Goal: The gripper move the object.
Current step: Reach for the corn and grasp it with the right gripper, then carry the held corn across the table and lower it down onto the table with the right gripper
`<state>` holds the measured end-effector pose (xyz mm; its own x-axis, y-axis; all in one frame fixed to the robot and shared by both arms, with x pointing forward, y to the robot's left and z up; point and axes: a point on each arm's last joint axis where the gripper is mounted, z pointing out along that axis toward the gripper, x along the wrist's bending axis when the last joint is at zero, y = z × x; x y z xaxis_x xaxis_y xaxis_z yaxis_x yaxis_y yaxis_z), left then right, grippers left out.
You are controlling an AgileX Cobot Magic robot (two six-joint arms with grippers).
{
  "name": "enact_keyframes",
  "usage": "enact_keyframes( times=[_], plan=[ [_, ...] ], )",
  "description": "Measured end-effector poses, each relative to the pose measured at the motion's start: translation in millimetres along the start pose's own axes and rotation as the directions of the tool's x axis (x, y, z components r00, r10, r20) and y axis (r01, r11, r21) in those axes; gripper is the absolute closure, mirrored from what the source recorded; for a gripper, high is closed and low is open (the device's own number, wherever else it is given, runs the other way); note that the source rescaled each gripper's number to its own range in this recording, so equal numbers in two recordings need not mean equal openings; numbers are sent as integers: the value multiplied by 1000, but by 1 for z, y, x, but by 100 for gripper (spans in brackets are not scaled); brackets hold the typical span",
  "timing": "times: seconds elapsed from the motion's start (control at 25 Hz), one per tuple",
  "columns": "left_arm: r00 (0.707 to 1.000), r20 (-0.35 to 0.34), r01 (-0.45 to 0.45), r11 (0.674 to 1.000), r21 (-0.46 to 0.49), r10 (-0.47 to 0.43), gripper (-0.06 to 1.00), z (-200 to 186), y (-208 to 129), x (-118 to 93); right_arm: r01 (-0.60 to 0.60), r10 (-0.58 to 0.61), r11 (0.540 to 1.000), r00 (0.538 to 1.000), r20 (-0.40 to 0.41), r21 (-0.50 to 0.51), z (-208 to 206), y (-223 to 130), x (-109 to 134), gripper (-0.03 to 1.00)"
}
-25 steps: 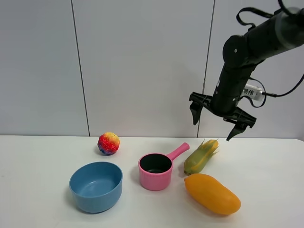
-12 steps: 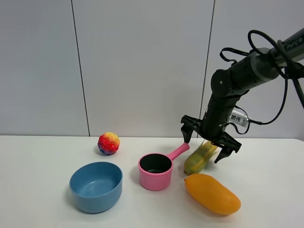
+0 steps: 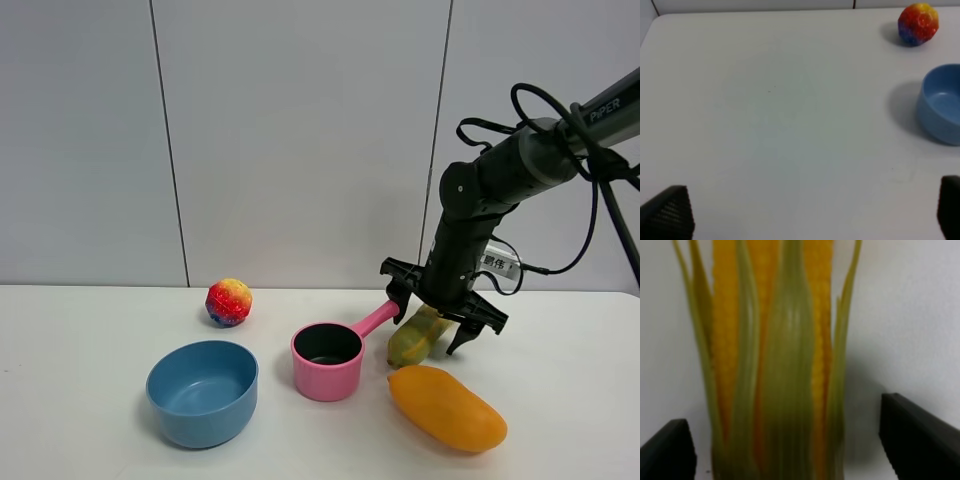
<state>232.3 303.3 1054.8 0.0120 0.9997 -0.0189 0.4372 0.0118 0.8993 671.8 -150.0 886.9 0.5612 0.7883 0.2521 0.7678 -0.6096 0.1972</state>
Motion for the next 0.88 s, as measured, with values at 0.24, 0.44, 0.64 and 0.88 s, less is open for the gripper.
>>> enact_keyframes(
  times=[0.24,0.44,0.64,0.88],
  plan=[
    [1000,0,0,1000,0,0,-6,0,0,0,34,-34,999,999,21,-12,3,0,-2,64],
    [1000,0,0,1000,0,0,-6,0,0,0,68,-68,997,997,29,-18,3,1,-2,97],
    [1000,0,0,1000,0,0,-6,0,0,0,185,-184,983,982,32,-17,-3,5,3,97],
    [1000,0,0,1000,0,0,-6,0,0,0,380,-383,920,924,-15,-97,-56,24,28,97]
  ],
)
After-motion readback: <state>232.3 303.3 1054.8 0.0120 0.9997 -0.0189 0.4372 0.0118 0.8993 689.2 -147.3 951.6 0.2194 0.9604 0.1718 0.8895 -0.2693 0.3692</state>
